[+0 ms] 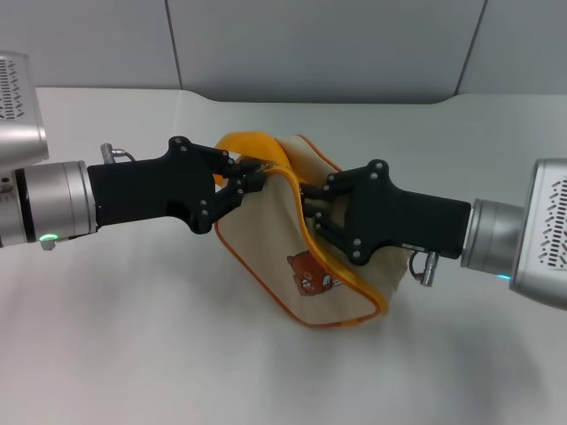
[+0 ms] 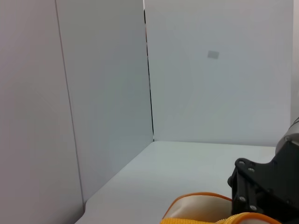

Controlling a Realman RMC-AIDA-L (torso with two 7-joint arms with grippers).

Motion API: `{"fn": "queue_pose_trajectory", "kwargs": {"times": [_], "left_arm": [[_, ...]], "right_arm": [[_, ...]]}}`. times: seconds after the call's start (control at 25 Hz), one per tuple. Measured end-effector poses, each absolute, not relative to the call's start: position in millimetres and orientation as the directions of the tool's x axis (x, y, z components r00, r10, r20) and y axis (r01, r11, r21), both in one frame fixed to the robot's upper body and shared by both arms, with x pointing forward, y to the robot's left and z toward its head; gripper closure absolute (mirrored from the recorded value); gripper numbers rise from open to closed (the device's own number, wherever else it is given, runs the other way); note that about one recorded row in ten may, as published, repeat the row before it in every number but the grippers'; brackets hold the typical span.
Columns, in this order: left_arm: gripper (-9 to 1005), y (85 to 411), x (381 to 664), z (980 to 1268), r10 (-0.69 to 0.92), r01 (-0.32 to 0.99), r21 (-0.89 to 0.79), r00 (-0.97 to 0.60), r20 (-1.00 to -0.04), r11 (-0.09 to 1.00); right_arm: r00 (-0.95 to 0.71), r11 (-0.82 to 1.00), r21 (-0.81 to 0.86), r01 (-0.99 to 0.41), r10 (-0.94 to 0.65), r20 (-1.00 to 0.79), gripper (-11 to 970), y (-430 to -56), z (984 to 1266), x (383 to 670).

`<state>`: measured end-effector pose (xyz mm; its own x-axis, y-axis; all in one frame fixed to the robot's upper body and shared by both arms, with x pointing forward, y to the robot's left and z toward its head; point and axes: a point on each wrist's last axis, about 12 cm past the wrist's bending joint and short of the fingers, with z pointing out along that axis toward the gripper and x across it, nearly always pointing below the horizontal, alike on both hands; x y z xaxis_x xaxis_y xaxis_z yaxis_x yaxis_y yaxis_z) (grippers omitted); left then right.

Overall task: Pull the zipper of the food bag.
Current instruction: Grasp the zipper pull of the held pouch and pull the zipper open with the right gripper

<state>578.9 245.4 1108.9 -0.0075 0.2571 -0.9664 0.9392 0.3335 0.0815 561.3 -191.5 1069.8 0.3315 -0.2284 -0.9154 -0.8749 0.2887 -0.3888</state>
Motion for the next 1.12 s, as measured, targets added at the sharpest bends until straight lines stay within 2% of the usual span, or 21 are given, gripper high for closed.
{"fn": "queue_pose_trajectory", "kwargs": {"times": [0.44, 0.64, 0.84, 1.12], "left_arm": [[884, 247, 577, 1107, 0.239, 0.934, 0.067, -0.021, -0.971, 0.351], [887, 256, 578, 1106, 0.213, 0.908, 0.057, -0.036, -0.976, 0.415], [890, 272, 580, 1101, 0.176, 0.861, 0.021, -0.08, -0.981, 0.509], [892, 279, 577, 1095, 0.163, 0.841, 0.0, -0.105, -0.981, 0.541]], "right_arm": [[0.317, 0.302, -0.377, -0.876, -0.229, -0.92, 961, -194, 1066, 558], [0.305, 0.31, -0.373, -0.875, -0.246, -0.92, 936, -203, 1062, 554], [0.253, 0.355, -0.346, -0.869, -0.284, -0.925, 911, -229, 1047, 536], [0.202, 0.396, -0.311, -0.864, -0.292, -0.935, 876, -253, 1039, 517]]}}
